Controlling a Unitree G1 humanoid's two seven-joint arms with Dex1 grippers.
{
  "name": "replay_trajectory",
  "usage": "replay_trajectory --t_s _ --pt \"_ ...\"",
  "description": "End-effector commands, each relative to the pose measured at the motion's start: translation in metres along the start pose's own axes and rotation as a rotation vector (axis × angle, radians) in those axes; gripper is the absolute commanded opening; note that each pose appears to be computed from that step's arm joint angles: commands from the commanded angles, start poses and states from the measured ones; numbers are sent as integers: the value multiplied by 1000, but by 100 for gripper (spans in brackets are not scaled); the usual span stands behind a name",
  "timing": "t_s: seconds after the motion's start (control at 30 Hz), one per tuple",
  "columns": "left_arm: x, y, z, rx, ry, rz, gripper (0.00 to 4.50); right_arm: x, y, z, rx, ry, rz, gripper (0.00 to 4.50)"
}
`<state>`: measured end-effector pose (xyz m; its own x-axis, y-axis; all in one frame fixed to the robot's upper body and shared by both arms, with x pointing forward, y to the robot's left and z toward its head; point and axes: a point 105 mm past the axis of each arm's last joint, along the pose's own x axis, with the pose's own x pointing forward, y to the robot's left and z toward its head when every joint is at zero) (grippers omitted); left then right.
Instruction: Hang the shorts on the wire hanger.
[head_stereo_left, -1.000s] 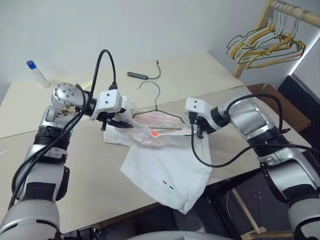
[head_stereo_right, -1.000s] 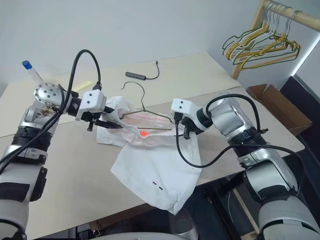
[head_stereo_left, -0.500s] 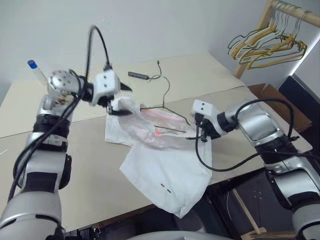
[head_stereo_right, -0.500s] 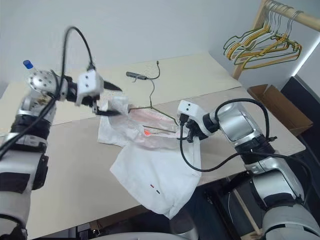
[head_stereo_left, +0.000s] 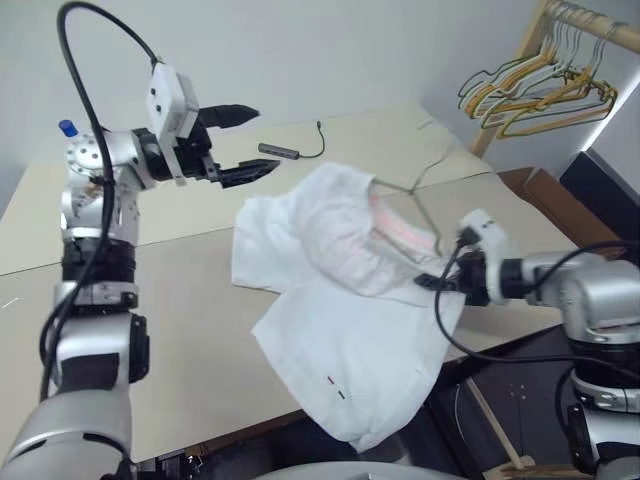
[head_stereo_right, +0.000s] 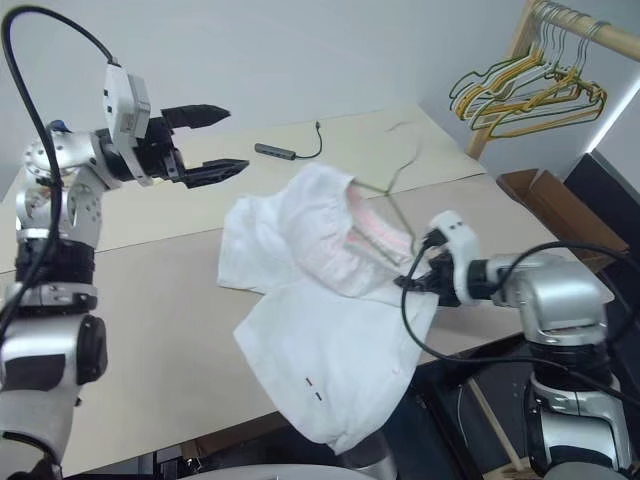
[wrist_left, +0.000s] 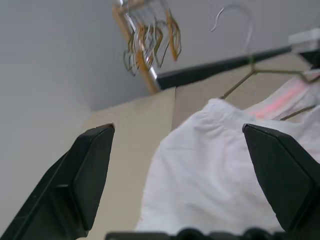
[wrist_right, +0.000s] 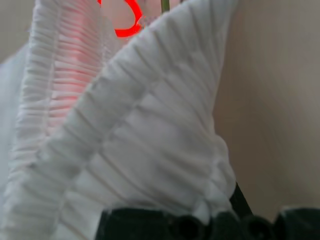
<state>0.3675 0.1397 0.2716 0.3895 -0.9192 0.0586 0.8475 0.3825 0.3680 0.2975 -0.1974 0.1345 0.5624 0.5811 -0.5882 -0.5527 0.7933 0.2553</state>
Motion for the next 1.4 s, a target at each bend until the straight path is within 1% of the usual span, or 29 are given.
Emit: replay_trajectory --t_s 0.03,0.1,0.13,0.2,0.27,0.37,0.47,0.53,0.63,0.8,1.07,1.2,1.3,1.4 --pt "9 -14 50 -87 -196 -9 445 -37 -19 12 111 -133 -163 0" --pt "14 -27 61 -179 -256 -45 445 -53 -34 9 178 -190 -268 0" --pt "15 -31 64 -202 -268 -56 445 -58 -38 8 194 -210 -302 0" --pt "17 -42 72 -249 -295 -89 445 -74 -58 3 262 -256 -444 0" --pt "18 -47 76 -285 -304 -104 445 -85 -71 -2 309 -264 -533 0" --pt "18 -48 79 -287 -307 -99 445 -96 -78 -2 330 -285 -601 0" --pt "19 -45 83 -294 -320 -85 445 -111 -93 0 385 -303 -698 0" --pt "18 -45 86 -295 -328 -84 445 -124 -108 -2 464 -316 -801 0" --pt "17 -46 88 -293 -333 -87 445 -144 -123 -1 552 -344 -906 0" --pt "14 -48 90 -303 -332 -94 445 -172 -133 5 612 -379 -986 0" --pt "13 -49 90 -298 -324 -87 445 -204 -145 7 727 -387 -1068 0" --pt "13 -51 88 -296 -319 -88 445 -221 -159 -1 841 -423 -1114 0" --pt "12 -52 87 -296 -315 -89 445 -223 -166 -8 925 -426 -1101 0" --pt "12 -54 86 -293 -306 -93 445 -219 -173 -22 985 -391 -1101 0"
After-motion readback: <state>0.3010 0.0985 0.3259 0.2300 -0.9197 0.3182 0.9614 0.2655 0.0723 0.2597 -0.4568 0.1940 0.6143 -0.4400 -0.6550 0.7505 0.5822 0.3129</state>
